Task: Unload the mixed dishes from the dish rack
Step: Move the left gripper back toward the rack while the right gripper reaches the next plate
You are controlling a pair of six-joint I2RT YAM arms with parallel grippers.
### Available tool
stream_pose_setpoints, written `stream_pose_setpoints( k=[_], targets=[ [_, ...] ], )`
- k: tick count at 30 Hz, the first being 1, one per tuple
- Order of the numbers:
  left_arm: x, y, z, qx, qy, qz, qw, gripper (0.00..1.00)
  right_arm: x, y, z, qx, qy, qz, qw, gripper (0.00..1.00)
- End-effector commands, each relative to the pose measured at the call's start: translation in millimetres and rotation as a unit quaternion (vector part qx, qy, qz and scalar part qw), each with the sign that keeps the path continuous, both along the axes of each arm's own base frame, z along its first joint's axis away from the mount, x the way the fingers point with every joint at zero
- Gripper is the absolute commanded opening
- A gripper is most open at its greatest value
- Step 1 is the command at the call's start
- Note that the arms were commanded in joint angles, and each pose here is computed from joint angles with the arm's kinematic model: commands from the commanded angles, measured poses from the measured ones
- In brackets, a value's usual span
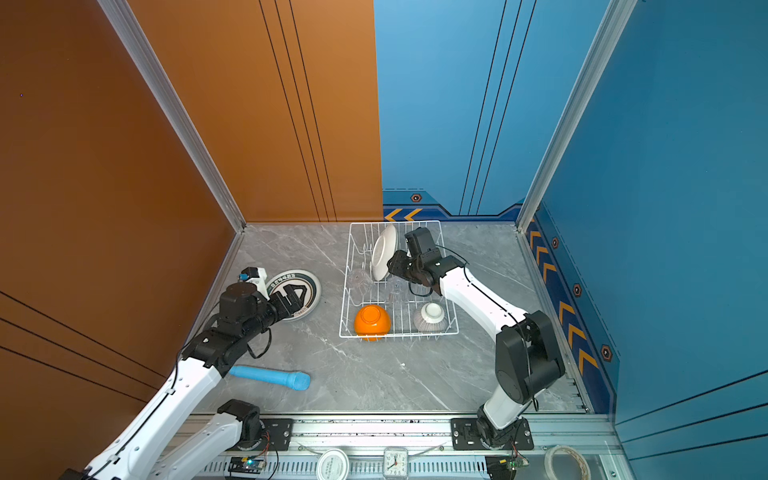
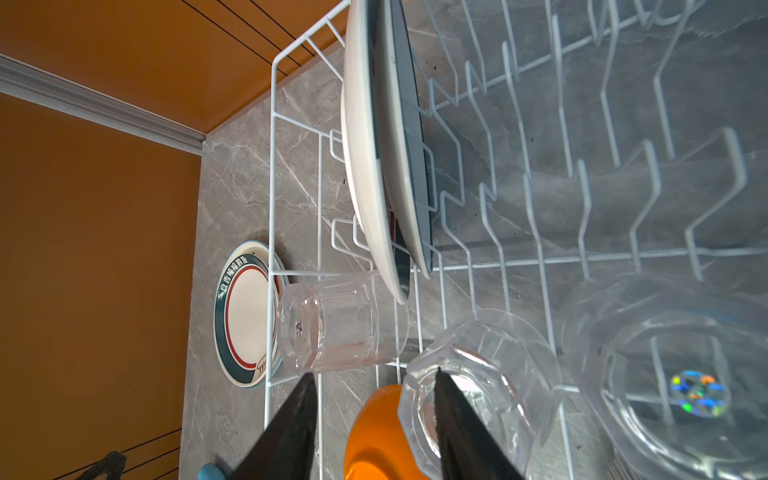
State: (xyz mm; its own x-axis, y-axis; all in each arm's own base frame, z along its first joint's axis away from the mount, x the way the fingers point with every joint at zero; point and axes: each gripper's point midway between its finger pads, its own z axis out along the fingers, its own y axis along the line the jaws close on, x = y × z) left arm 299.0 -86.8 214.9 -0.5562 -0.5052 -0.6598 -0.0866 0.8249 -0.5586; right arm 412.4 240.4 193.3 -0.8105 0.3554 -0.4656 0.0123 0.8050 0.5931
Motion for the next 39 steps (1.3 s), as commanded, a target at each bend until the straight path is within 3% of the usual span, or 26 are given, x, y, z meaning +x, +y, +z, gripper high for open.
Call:
stream_pose_setpoints(
  k=[1,11,20,21,27,35,39],
  targets=[
    [13,5,17,0.038,-0.011,0.011,0.999,0.98,9,5,6,0.006,-0.003,0.021,1.000,0.46],
    [55,-7,43,0.057,-0.017,0.008,0.998,0.98,26,24,2,0.031,0.009,0.056,0.998,0.32],
    [83,-29,24,0.051,-0.004,-0.015,0.999,0.98,39,19,-1,0.037,0.016,0.049,0.998,0.32],
    [87,-34,36,0.046,-0.015,-0.021,0.999,0.98,38,18,1,0.037,0.014,0.049,0.998,0.32],
    [94,-45,38,0.046,-0.018,-0.034,0.998,0.98,28,11,12,0.018,-0.008,0.043,0.999,0.35],
    [98,-72,30,0.021,-0.004,-0.058,0.998,0.98,34,9,-4,0.021,0.015,0.039,0.999,0.35],
    [102,-86,41,0.013,-0.026,-0.070,0.997,0.98,40,6,-8,0.012,0.013,0.034,0.999,0.35]
  ],
)
